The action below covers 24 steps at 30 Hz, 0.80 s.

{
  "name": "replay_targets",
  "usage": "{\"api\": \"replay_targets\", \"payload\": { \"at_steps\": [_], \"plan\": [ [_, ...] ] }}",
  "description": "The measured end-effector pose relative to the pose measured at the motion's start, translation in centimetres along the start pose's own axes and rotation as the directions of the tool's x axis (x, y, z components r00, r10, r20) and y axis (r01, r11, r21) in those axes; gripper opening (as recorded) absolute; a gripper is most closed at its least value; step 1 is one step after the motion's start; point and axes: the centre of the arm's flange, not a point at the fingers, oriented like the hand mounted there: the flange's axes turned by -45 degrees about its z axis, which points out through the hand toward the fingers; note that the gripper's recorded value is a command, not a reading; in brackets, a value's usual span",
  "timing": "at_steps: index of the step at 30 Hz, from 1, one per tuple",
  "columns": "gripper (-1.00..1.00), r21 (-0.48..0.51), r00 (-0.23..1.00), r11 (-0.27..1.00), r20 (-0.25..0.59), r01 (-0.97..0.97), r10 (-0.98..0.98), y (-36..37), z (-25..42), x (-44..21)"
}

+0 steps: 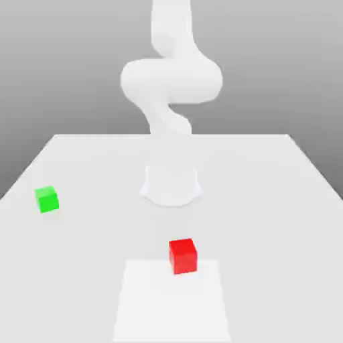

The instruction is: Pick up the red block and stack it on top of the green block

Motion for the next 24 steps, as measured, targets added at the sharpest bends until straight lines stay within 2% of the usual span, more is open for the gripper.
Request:
{"api": "replay_targets", "payload": {
  "at_steps": [9, 17, 19, 24],
  "plan": [
    [0.0, 0.042, 0.941, 0.995, 0.323, 0.086, -0.095, -1.3, 19.3, -12.1],
    [0.0, 0.123, 0.771, 0.981, 0.607, 0.148, -0.192, -2.1, 29.8, -31.0],
    [0.0, 0.134, 0.743, 0.979, 0.638, 0.154, -0.204, -2.2, 31.7, -34.4],
    [0.0, 0.138, 0.733, 0.978, 0.648, 0.156, -0.208, -2.2, 34.7, -37.8]
  ]
}}
